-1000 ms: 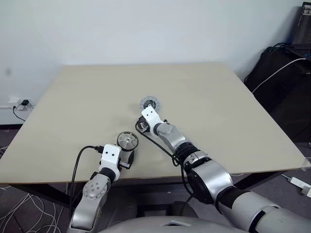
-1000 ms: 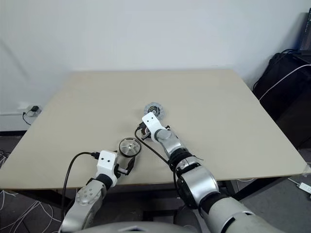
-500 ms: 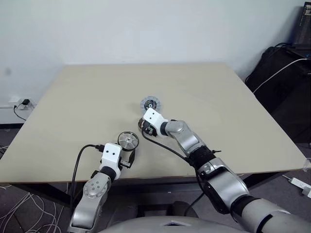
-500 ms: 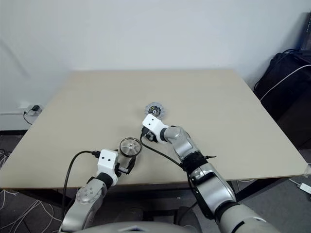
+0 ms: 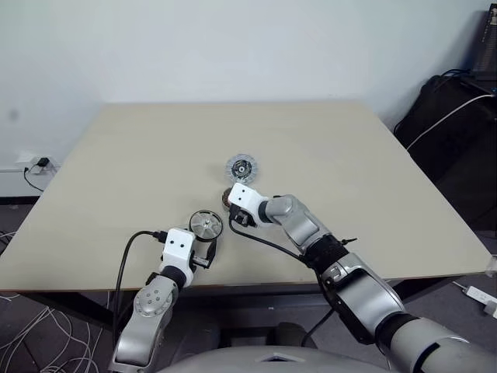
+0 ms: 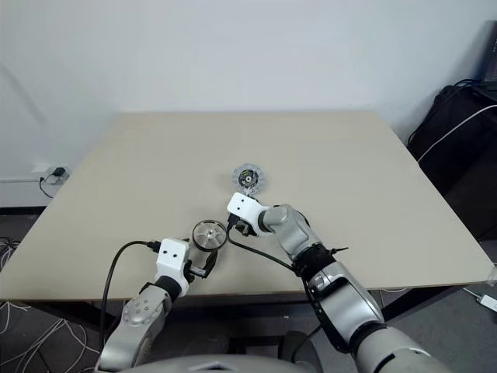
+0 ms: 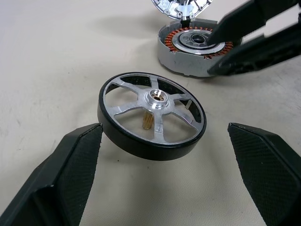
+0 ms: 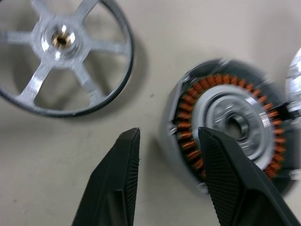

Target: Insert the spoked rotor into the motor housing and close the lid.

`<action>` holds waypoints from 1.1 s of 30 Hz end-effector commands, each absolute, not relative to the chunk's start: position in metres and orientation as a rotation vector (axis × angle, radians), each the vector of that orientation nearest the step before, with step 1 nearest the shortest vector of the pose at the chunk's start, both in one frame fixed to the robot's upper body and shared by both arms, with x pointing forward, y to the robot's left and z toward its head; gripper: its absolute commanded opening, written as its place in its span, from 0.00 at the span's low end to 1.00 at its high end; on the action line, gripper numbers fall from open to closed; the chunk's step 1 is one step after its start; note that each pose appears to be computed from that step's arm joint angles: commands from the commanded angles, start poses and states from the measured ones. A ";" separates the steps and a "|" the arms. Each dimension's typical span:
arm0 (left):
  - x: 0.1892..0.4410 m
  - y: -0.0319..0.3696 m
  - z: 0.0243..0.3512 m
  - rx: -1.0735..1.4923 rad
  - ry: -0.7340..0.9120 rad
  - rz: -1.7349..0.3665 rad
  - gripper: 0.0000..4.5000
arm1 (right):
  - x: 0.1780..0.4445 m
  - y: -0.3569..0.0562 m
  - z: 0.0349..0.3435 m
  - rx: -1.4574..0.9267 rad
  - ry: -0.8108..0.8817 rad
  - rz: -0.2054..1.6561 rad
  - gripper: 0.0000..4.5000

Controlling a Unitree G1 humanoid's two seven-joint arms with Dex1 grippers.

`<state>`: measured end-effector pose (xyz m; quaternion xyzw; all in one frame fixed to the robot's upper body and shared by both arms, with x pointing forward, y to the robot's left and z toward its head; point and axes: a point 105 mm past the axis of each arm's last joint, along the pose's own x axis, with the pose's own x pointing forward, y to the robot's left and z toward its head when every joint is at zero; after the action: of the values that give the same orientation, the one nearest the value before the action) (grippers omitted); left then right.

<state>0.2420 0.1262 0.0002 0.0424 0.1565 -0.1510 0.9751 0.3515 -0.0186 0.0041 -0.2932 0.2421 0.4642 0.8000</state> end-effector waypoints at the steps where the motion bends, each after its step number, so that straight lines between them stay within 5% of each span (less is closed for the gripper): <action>1: 0.247 0.122 0.015 0.081 0.248 -0.308 1.00 | 0.358 -0.018 0.012 -0.651 0.499 0.993 0.20; 4: 0.246 0.122 0.015 0.079 0.247 -0.307 1.00 | 0.359 -0.020 0.010 -0.657 0.508 0.992 0.01; 17: 0.245 0.121 0.014 0.068 0.249 -0.297 1.00 | 0.356 -0.030 0.019 -0.666 0.505 1.036 0.01; 33: 0.244 0.119 0.009 0.054 0.259 -0.294 1.00 | 0.284 -0.063 0.023 -0.668 0.586 1.187 0.01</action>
<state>0.2400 0.1213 -0.0004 0.0300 0.1523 -0.1440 0.9773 0.2911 -0.0705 0.0124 -0.3094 0.2806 0.5236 0.7426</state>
